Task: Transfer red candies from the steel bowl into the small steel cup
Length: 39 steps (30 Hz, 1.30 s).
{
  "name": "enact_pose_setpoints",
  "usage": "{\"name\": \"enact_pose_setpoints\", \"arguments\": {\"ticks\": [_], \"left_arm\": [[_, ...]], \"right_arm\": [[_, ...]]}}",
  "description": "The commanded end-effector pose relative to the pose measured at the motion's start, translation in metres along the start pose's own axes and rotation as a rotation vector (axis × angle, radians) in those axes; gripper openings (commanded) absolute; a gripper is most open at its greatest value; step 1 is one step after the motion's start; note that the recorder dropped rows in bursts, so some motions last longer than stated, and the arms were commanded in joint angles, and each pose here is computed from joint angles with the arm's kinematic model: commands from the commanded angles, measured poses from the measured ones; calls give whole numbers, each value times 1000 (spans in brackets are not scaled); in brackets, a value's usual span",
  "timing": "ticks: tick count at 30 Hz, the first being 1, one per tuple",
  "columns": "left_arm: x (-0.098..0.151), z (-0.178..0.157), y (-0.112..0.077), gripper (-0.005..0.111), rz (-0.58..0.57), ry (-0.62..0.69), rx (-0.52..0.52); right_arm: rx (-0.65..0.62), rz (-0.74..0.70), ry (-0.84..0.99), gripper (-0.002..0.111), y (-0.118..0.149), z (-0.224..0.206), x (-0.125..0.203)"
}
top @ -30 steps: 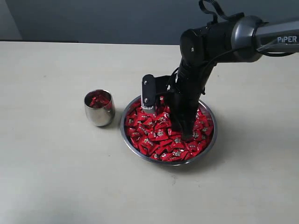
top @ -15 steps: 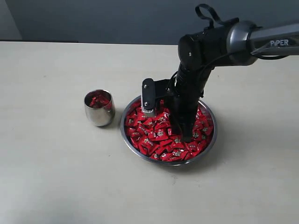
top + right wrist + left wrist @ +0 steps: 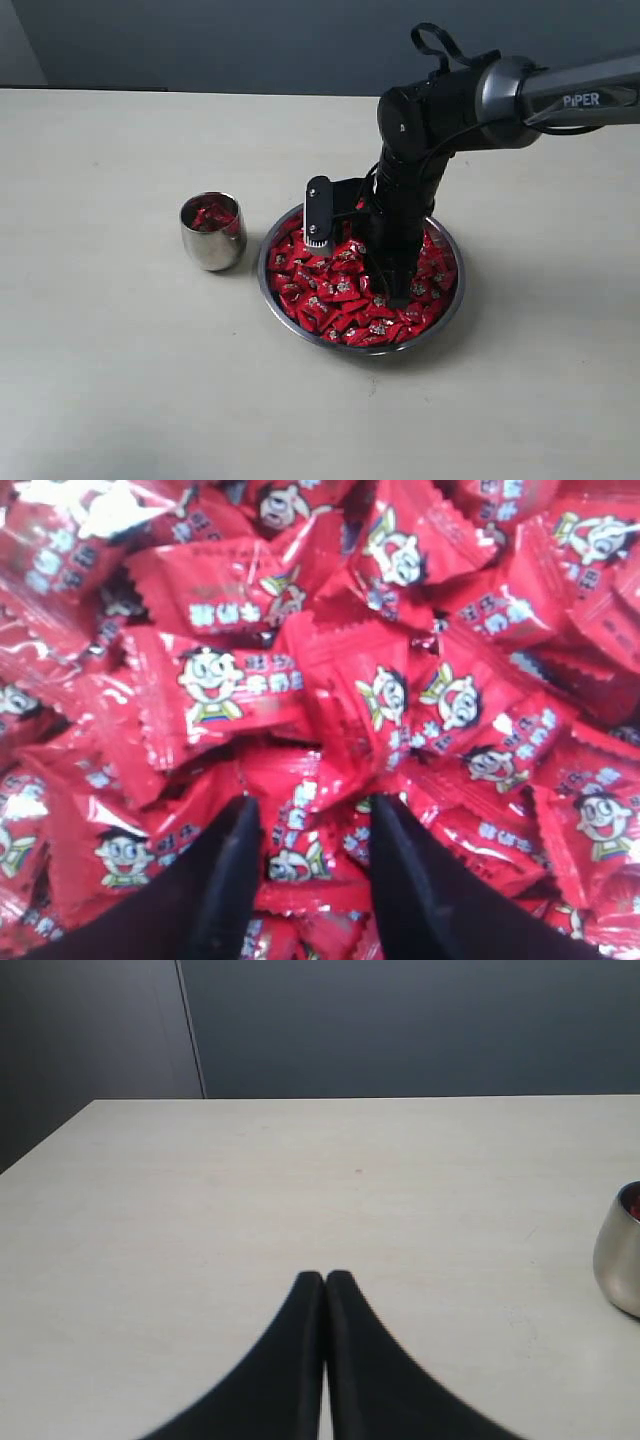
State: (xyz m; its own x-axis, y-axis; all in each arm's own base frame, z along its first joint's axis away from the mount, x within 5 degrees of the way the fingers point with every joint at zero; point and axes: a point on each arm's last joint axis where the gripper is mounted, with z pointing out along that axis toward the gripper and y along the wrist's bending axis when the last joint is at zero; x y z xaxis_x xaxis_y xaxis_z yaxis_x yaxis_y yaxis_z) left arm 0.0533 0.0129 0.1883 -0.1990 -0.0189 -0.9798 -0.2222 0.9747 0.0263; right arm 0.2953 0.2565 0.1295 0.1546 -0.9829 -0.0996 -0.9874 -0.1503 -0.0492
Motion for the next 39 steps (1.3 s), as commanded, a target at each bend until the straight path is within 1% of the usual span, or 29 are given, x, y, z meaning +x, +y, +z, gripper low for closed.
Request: {"name": "enact_pose_setpoints", "arguments": {"ticks": [1, 2, 3, 6, 13, 29, 31, 32, 34, 37, 39], "left_arm": [[1, 0, 0, 0, -2, -2, -1], [1, 0, 0, 0, -2, -2, -1], [1, 0, 0, 0, -2, -2, -1], [1, 0, 0, 0, -2, -2, -1], [1, 0, 0, 0, -2, -2, -1], [1, 0, 0, 0, -2, -2, -1], [1, 0, 0, 0, -2, -2, -1], [1, 0, 0, 0, -2, -2, -1], [1, 0, 0, 0, -2, -2, -1], [1, 0, 0, 0, -2, -2, -1], [1, 0, 0, 0, -2, -2, -1]], "right_arm": [[12, 1, 0, 32, -2, -2, 0], [12, 1, 0, 28, -2, -2, 0], [10, 1, 0, 21, -2, -2, 0], [2, 1, 5, -1, -1, -2, 1], [2, -10, 25, -1, -1, -5, 3], [110, 4, 16, -1, -2, -42, 4], [127, 43, 23, -1, -3, -46, 6], [136, 101, 20, -1, -4, -46, 6], [156, 170, 21, -1, -6, -46, 6], [167, 237, 14, -1, -6, -46, 6], [179, 333, -9, -1, -8, -46, 5]]}}
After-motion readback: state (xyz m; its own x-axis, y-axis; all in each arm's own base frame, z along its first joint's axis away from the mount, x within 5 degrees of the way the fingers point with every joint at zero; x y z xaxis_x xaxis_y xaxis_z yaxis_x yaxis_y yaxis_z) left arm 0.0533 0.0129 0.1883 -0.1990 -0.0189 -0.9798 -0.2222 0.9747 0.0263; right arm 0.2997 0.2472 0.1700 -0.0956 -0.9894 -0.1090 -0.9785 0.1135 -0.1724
